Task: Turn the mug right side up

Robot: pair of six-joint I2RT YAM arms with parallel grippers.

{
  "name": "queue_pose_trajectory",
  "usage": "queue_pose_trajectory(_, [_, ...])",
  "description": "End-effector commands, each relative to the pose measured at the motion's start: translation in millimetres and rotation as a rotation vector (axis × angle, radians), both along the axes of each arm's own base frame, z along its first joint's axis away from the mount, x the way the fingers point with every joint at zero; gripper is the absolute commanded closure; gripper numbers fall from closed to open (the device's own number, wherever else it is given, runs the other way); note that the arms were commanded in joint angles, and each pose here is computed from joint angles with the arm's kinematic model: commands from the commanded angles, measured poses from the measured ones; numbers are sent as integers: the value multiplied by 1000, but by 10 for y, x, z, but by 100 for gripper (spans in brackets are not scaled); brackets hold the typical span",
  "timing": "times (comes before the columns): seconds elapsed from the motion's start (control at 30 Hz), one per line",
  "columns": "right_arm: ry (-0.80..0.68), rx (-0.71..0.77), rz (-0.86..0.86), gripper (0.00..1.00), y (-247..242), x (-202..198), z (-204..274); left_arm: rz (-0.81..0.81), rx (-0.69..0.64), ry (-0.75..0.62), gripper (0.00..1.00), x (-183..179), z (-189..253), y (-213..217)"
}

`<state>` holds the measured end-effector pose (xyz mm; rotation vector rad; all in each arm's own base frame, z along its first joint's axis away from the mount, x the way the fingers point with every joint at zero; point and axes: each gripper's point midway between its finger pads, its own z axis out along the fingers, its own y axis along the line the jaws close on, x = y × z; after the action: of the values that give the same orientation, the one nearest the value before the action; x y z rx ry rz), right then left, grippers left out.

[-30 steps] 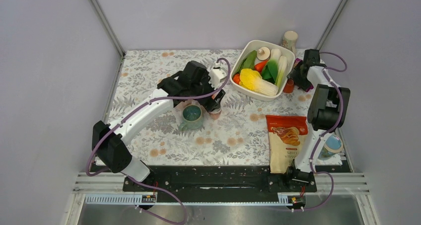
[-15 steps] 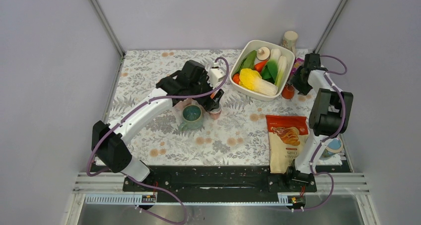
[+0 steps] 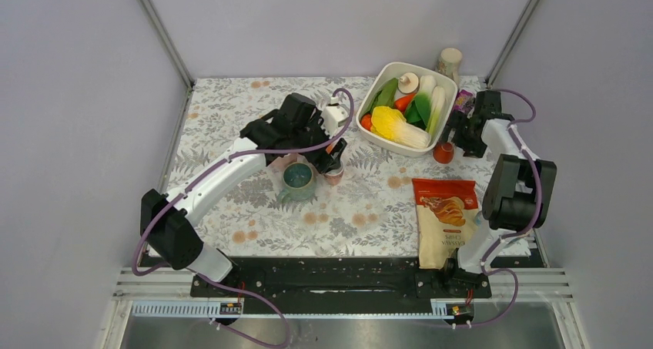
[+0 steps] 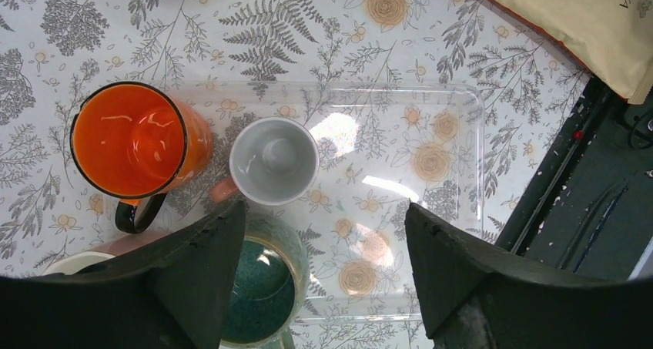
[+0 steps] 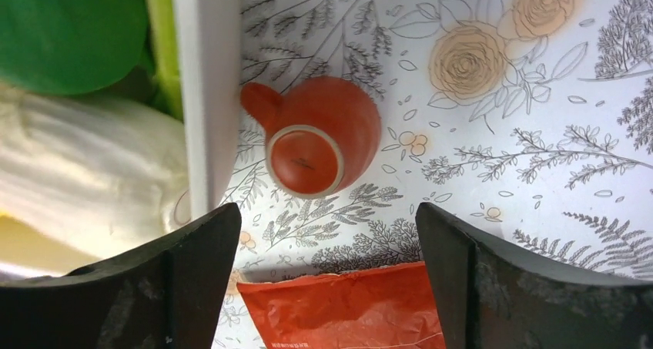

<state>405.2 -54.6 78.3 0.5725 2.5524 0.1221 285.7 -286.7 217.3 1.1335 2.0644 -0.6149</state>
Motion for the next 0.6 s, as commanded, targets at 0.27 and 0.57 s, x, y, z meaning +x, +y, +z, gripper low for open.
queue_pose_trajectory(0.27, [1,47,6,14,-54,278,-32,-19,-57,-44,21,16,196,-48])
queue_pose_trajectory(0.57, [86,21,-63,23,-238,116,-354,-18,-49,-47,21,23,186,-36])
